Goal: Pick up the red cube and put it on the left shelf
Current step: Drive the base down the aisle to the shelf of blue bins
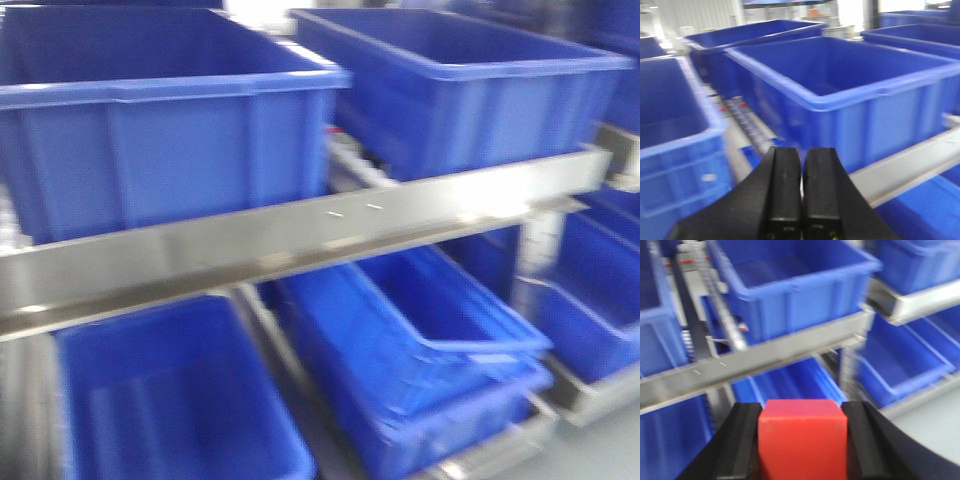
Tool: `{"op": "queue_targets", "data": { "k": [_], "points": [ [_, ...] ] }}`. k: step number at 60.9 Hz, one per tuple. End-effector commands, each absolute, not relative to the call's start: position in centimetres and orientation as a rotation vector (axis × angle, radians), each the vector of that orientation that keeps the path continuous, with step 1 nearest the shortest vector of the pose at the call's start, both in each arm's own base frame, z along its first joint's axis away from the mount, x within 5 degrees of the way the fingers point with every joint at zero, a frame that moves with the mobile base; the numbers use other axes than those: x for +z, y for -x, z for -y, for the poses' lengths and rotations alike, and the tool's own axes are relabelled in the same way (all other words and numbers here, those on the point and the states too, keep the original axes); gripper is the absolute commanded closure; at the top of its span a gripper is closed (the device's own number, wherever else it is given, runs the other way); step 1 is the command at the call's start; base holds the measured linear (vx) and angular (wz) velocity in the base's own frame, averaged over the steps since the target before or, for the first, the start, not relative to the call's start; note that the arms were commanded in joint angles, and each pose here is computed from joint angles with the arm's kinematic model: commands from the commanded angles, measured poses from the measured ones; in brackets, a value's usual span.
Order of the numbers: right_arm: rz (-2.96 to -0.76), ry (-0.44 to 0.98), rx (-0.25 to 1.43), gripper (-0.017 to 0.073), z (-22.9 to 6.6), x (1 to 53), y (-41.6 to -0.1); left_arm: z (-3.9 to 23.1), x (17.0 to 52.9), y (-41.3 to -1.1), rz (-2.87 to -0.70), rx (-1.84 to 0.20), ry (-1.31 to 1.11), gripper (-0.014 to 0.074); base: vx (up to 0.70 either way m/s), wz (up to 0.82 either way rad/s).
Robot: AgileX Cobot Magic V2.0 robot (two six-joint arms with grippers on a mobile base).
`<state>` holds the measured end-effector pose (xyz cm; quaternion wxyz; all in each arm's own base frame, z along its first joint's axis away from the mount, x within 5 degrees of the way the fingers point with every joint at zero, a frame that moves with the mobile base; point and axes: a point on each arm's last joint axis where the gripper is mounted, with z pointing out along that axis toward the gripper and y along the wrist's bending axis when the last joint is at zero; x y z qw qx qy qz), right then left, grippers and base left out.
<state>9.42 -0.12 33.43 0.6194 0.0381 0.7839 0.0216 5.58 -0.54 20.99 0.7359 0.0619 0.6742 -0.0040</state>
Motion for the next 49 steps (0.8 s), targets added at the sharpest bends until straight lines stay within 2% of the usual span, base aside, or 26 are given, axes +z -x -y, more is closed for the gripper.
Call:
{"op": "queue_targets", "data": {
  "k": [1,28,49],
  "points": [
    [-1.691,-0.072,0.043,0.0493,0.12,35.14,-9.49,0.54,20.95,-5.68,-1.428,-0.010,-0.131,0.0488,0.37,0.69],
    [-1.691,-0.072,0.043,0.0493,0.12,35.14,-9.49,0.54,20.95,-5.68,-1.428,-0.010,-0.131,0.0488,0.29,0.63],
    [-1.691,-0.072,0.043,0.0493,0.12,35.14,-9.49,0.54,20.95,-5.68,-1.428,-0.010,-0.131,0.0488,0.19,0.48]
  ]
}}
